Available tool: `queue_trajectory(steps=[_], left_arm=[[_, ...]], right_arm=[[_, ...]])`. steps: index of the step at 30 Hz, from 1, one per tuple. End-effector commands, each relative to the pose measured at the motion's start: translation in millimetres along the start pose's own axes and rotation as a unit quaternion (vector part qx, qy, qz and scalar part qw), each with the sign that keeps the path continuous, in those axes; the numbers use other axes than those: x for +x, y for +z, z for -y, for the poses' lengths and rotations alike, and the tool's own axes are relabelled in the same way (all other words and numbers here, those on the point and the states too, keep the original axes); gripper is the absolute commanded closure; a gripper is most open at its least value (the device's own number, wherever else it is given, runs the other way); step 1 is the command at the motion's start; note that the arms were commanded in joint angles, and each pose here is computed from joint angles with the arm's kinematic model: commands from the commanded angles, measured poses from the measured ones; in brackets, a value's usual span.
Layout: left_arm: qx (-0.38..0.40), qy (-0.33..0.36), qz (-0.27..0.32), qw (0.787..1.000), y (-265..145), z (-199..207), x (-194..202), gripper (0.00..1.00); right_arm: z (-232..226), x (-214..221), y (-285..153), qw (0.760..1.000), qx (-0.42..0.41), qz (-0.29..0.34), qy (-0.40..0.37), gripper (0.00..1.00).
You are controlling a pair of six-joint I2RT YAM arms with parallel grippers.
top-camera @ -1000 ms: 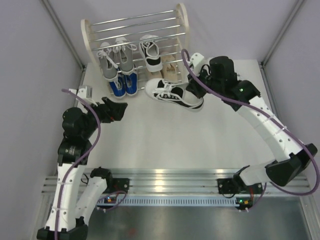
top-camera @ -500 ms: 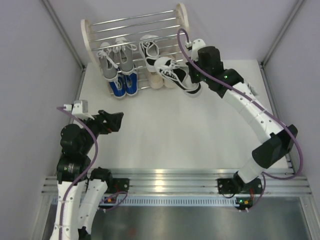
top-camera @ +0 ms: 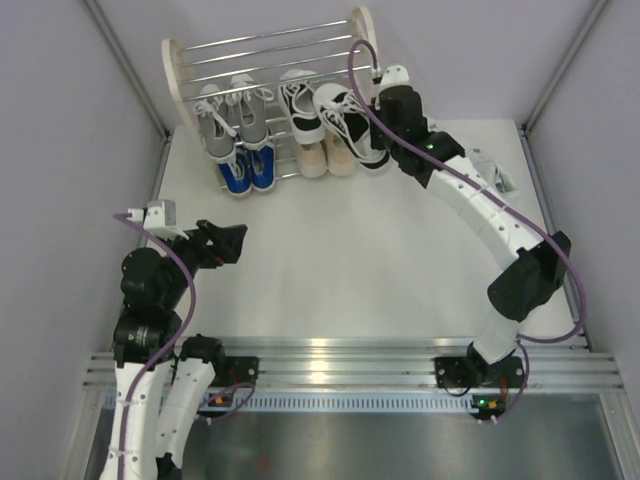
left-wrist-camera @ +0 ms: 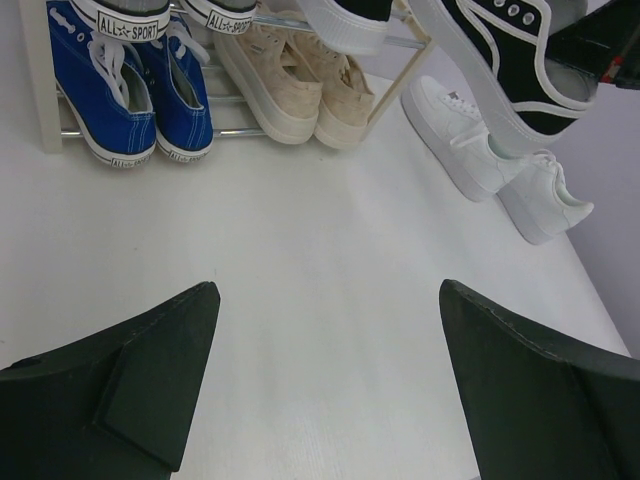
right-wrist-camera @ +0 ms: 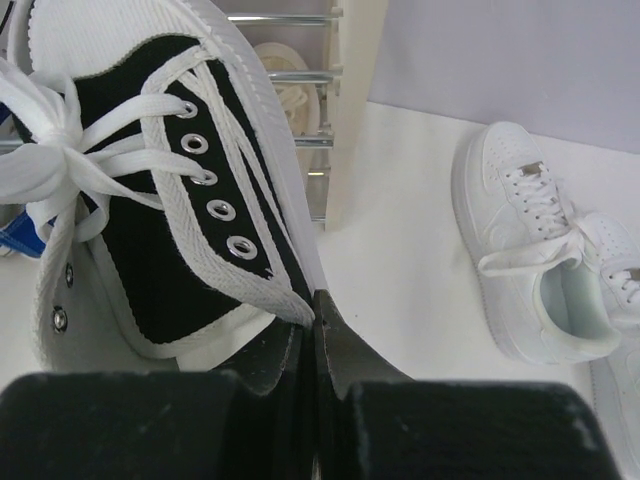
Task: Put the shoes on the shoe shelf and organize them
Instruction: Place the shoe at the shoe shelf.
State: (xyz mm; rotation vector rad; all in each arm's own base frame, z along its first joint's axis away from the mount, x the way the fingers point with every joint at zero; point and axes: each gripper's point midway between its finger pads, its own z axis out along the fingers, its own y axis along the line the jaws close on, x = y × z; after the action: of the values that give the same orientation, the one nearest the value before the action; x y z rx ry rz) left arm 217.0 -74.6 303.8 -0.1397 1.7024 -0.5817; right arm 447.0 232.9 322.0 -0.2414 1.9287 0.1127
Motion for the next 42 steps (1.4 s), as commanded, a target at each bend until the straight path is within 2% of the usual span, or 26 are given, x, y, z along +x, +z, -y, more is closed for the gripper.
queue_trajectory(steps=[1, 13, 21, 38, 42], left_arm=[[0.004, 0.0, 0.006, 1.0, -1, 2, -4, 0.03], [0.012, -0.005, 0.005, 1.0, -1, 6, -5, 0.03], [0.012, -0.008, 0.002, 1.0, 1, 7, -5, 0.03], [0.011, -0.012, 0.0, 1.0, 3, 6, -5, 0.03], [0.01, -0.015, 0.0, 1.0, 4, 6, -4, 0.03]], right_arm=[[-7, -78, -6, 0.99, 0.012, 0.118, 0.074, 1.0], [-14, -107, 27, 0.98, 0.047, 0.163, 0.105, 1.0], [-27, -96, 58, 0.978, 0.052, 0.158, 0.125, 1.0], [-29, -81, 83, 0.973, 0.081, 0.151, 0.153, 1.0], [-33, -73, 94, 0.974, 0.08, 0.142, 0.158, 0.96]])
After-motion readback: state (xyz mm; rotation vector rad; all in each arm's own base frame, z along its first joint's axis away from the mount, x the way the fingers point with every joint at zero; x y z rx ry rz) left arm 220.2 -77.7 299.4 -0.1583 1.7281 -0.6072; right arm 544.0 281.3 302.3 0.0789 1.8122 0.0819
